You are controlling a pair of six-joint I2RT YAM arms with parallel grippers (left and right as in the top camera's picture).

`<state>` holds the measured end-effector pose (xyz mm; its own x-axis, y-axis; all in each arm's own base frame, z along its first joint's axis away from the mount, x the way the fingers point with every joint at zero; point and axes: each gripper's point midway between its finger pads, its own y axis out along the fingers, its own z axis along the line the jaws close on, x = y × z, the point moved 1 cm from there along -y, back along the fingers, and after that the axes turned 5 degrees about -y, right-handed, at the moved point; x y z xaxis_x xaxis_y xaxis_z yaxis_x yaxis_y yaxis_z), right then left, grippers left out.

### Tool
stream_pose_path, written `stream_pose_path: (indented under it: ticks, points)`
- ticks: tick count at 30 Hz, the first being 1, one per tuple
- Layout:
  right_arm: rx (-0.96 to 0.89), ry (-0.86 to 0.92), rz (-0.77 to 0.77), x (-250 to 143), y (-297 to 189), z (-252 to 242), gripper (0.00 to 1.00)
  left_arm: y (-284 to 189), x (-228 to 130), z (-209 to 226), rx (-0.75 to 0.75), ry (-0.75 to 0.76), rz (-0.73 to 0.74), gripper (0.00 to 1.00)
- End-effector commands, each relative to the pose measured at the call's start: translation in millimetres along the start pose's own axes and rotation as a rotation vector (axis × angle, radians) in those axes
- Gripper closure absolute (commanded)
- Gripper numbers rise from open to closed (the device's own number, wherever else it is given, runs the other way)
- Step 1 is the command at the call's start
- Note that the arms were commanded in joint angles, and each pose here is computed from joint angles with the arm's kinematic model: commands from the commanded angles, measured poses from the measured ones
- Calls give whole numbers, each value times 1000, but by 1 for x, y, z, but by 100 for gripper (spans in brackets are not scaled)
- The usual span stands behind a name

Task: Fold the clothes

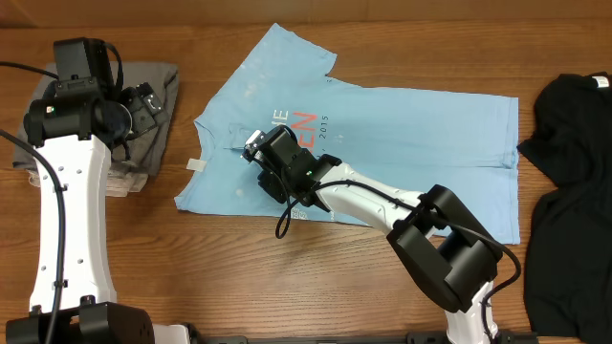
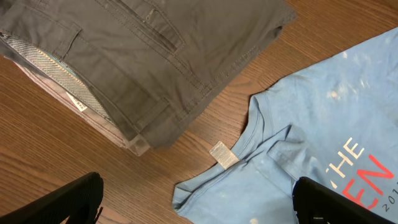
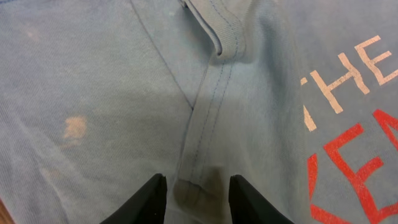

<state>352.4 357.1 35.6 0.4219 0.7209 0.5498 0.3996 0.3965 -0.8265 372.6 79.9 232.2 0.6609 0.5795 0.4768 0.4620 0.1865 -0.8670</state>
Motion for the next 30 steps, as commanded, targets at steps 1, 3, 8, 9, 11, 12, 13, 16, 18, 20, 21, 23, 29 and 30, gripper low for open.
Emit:
stream_pose_path:
  ticks: [1,3,8,9,11,12,13,16,18,20,21,23,29,30]
  points:
    - [-1,-4,19,-7,9,2,59,-4,3,-3,-15,-11,-9,0]
    - [0,-4,21,-8,11,2,57,-4,3,-3,-15,-11,-9,0]
    - [-1,3,15,-6,11,2,56,-4,3,-3,-15,-11,-9,0]
    - [-1,3,16,-7,11,2,56,-4,3,-3,-15,-11,-9,0]
    - [0,3,20,-7,11,2,55,-4,3,-3,-15,-11,-9,0]
    - [0,3,22,-8,11,2,55,-4,3,-3,-15,-11,-9,0]
    - [1,3,24,-8,11,2,55,-4,3,-3,-15,-11,-9,0]
    - [2,3,28,-10,13,3,56,-4,3,-3,-15,-11,-9,0]
    - [3,7,34,-12,14,3,55,-4,3,-3,-15,-11,-9,0]
    - [6,15,45,-15,14,4,56,-4,3,-3,-15,-11,-9,0]
    - [7,24,49,-16,14,4,56,-4,3,-3,-15,-11,-9,0]
    - [10,29,52,-16,14,4,56,-4,3,-3,-15,-11,-9,0]
    - [9,30,48,-15,14,4,67,-4,3,-3,-15,-11,-9,0]
    - [9,32,49,-16,14,4,70,-4,3,-3,-15,-11,-9,0]
